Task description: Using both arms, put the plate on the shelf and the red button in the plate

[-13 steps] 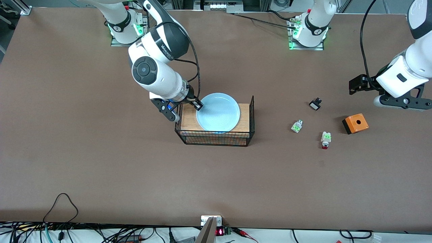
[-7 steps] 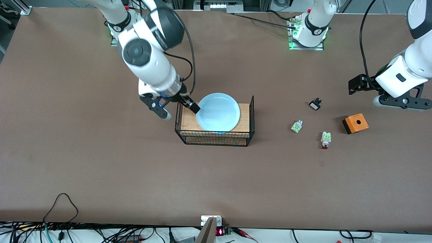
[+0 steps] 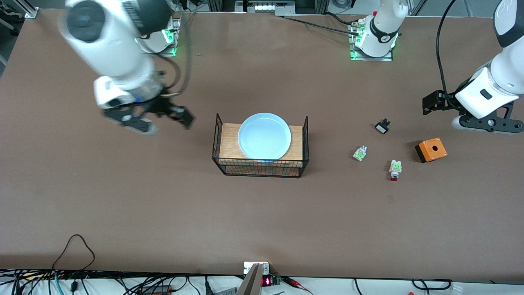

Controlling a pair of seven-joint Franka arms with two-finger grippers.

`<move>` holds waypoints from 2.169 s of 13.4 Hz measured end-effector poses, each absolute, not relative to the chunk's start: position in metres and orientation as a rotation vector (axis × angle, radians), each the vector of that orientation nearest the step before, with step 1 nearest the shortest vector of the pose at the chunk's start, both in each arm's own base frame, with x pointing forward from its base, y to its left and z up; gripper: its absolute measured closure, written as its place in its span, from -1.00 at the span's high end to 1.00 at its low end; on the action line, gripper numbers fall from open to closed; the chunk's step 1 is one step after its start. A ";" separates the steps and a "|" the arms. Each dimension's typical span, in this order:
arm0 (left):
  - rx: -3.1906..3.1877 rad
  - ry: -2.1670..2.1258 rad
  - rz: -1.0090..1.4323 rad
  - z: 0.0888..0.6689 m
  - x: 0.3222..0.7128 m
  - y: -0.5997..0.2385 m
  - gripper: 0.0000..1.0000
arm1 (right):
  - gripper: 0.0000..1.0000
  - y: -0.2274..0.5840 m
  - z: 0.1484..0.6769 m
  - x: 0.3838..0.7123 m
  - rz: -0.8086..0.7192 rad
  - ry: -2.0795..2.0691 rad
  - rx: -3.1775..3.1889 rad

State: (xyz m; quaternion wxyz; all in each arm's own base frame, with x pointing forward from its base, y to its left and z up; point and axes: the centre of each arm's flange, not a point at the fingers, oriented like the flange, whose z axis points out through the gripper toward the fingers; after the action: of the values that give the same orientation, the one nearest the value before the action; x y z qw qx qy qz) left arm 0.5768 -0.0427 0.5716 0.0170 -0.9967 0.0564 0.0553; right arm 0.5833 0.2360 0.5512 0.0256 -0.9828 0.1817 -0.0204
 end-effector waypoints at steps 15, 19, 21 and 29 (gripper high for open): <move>-3.092 0.147 0.267 0.558 0.576 -0.033 1.00 | 1.00 -0.028 0.574 0.584 0.028 0.028 -3.153; -3.090 0.148 0.286 0.555 0.577 -0.033 1.00 | 1.00 -0.032 0.571 0.561 0.015 0.039 -3.146; -3.082 0.150 0.357 0.541 0.577 -0.034 1.00 | 1.00 -0.032 0.579 0.558 -0.006 0.037 -3.146; -3.036 0.180 0.452 0.358 0.645 -0.032 1.00 | 1.00 -0.029 0.579 0.554 0.043 0.031 -3.144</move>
State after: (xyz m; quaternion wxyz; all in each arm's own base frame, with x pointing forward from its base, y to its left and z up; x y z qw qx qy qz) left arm 0.6451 -0.0319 0.3577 0.0332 -0.9869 0.0585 0.1469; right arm 0.5535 -0.0291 0.5791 -0.0013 -0.9999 0.0099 0.0137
